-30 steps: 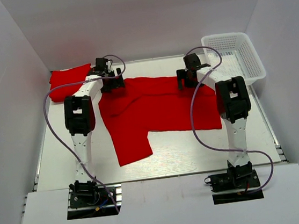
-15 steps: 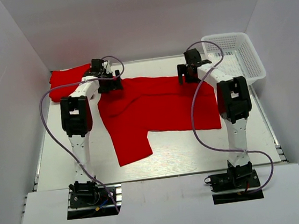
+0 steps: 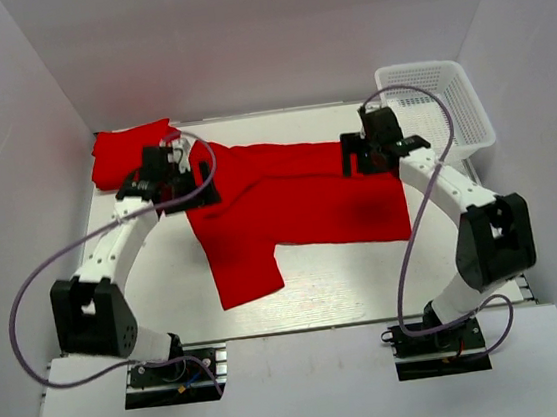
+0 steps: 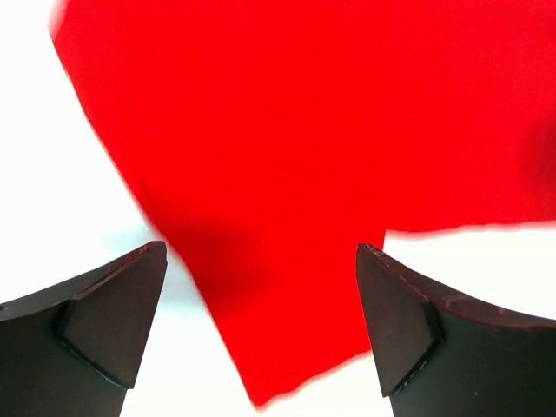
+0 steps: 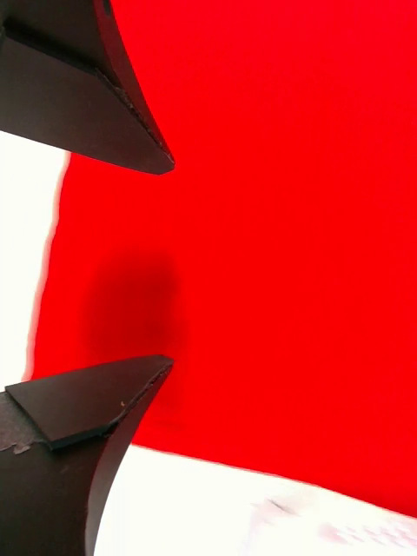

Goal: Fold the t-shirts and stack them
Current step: Grap the side of the flattened tshirt closest away from the robot with both arms

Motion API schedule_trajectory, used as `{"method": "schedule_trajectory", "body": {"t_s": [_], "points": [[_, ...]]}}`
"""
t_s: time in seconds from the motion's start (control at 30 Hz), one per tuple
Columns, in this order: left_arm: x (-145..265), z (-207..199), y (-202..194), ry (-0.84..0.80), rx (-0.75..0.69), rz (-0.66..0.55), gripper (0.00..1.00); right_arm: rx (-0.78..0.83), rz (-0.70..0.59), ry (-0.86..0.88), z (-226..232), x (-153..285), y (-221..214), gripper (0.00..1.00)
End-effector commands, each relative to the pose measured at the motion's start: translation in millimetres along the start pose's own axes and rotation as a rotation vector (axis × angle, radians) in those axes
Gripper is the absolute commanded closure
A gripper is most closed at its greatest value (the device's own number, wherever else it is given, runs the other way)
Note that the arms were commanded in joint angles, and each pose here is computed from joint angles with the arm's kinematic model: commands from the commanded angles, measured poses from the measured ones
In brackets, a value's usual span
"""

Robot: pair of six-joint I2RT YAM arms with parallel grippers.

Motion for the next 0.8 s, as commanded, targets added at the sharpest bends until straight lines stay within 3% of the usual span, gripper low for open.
{"method": "schedule_trajectory", "body": {"t_s": [0.0, 0.1, 0.2, 0.43, 0.6, 0.77], "points": [[15, -5, -70, 0.033, 0.116, 0.194, 0.00, -0.077, 0.088, -0.086, -13, 11, -47, 0.10], [33, -4, -115, 0.080, 0.141, 0.293, 0.00, -0.168, 0.092, -0.131, -23, 29, -73, 0.10], [43, -10, -153, 0.022, 0.173, 0.395, 0.00, -0.221, 0.108, -0.193, -33, 36, -94, 0.10], [52, -27, -201, -0.141, 0.230, 0.456, 0.00, -0.279, 0.130, -0.362, -49, 43, -116, 0.10], [38, -37, -209, -0.153, 0.205, 0.473, 0.00, -0.317, 0.113, -0.368, -53, 45, -119, 0.10], [26, -38, -207, -0.026, 0.149, 0.483, 0.00, -0.339, 0.112, -0.380, -58, 47, -125, 0.10]]}}
Point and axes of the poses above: each gripper's point midway between its finger pads, its own x axis back along the fingers, its own z axis along the line the jaws close on, y = z × x, the point moved 10 cm from there along x, back along the fingers, and after that the axes turned 6 degrees about -x, right-handed, at the moved point
